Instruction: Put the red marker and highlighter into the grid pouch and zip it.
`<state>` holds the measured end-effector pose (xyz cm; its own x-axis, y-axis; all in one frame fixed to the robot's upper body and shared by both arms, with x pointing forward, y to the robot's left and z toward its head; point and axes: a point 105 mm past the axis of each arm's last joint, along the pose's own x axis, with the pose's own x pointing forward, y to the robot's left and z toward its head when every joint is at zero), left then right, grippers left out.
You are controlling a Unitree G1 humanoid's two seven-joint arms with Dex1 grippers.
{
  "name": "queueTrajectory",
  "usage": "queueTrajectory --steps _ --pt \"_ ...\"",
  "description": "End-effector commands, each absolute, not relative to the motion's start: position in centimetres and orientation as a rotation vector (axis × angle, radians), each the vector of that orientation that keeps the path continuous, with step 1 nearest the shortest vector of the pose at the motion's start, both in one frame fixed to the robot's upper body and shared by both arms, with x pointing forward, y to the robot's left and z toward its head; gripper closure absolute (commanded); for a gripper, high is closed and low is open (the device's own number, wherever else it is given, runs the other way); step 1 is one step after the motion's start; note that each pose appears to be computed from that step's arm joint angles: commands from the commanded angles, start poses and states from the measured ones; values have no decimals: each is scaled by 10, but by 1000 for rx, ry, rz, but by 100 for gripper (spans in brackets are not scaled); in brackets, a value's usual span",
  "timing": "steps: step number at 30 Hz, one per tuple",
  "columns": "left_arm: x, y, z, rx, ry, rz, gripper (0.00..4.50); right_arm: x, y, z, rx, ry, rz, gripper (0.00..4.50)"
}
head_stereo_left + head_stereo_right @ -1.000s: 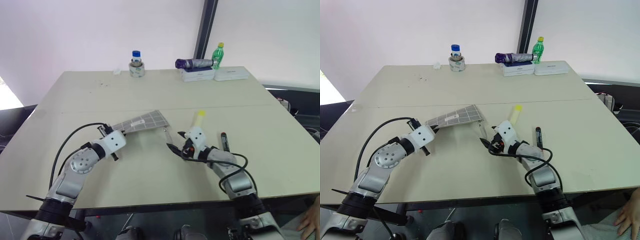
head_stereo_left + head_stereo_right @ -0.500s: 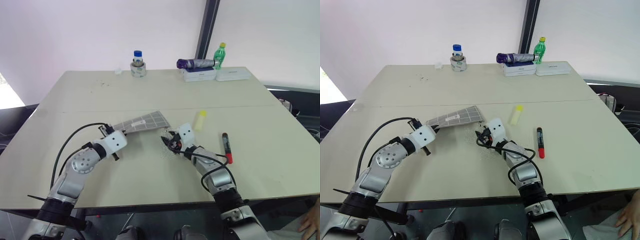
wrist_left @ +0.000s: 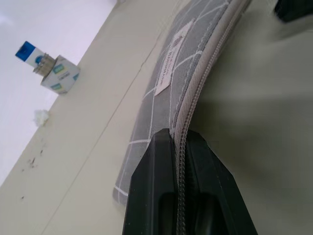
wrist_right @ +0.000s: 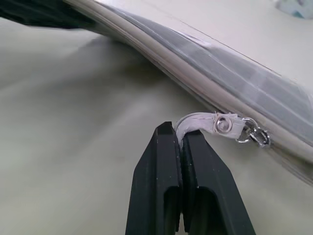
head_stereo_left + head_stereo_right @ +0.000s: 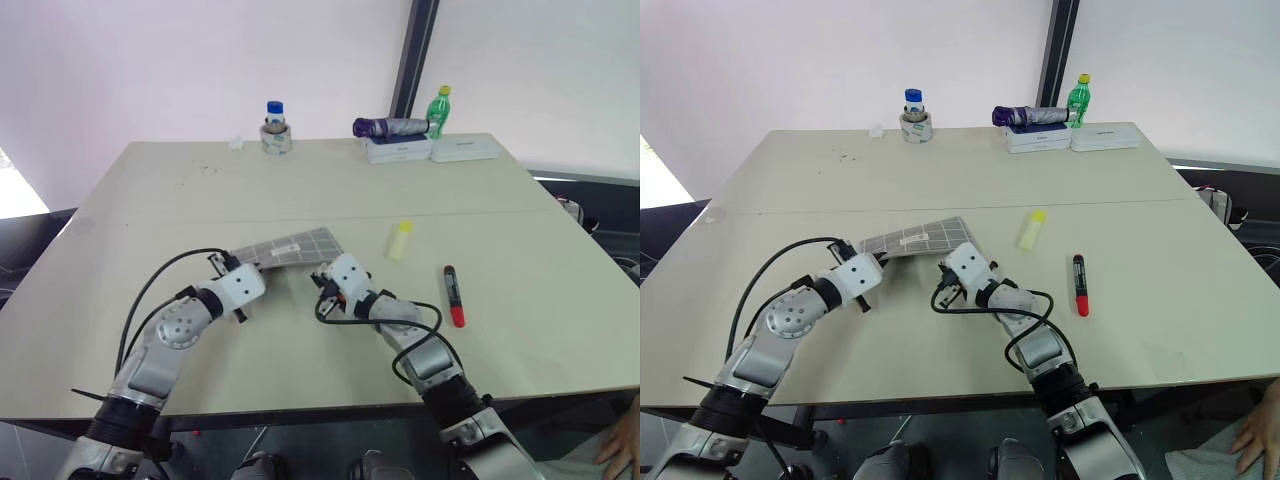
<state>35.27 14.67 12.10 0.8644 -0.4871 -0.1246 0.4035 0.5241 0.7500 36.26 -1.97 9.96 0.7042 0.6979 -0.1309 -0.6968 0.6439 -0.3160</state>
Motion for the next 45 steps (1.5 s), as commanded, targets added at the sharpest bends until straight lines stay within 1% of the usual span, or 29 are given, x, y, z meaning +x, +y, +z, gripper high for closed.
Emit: queueTrajectory --steps 1,5,9,14,19,21,26,29,31,34,35,36,38,45 --pt "351 135 133 884 -155 -550 450 357 -3 118 -421 -104 845 445" --pt "352 130 130 880 -148 -552 450 348 9 120 -424 -133 922 445" --pt "354 121 126 866 -129 -565 450 331 27 126 -514 -224 1061 445" --pt "359 108 126 853 -131 -584 450 321 39 117 -584 -236 1144 445" --pt "363 98 128 836 -139 -599 450 311 51 114 -647 -283 1246 445" --pt "363 96 129 830 -143 -603 450 313 50 115 -657 -289 1245 445" --pt "364 103 131 834 -148 -578 450 327 38 121 -612 -274 1159 445" --pt "364 109 132 841 -150 -561 450 323 27 125 -551 -266 1169 362" --pt "364 112 133 843 -151 -552 450 323 18 131 -530 -277 1146 268" --pt "366 117 135 851 -153 -534 450 316 1 135 -471 -248 1159 109" --pt "366 119 135 855 -155 -527 450 315 -5 139 -454 -248 1146 46" --pt "367 121 136 859 -157 -518 450 315 -11 144 -440 -258 1125 4" --pt "368 126 137 868 -156 -501 450 315 -21 152 -402 -253 1093 4" --pt "369 141 140 906 -178 -436 450 337 -93 173 -263 -217 797 4"
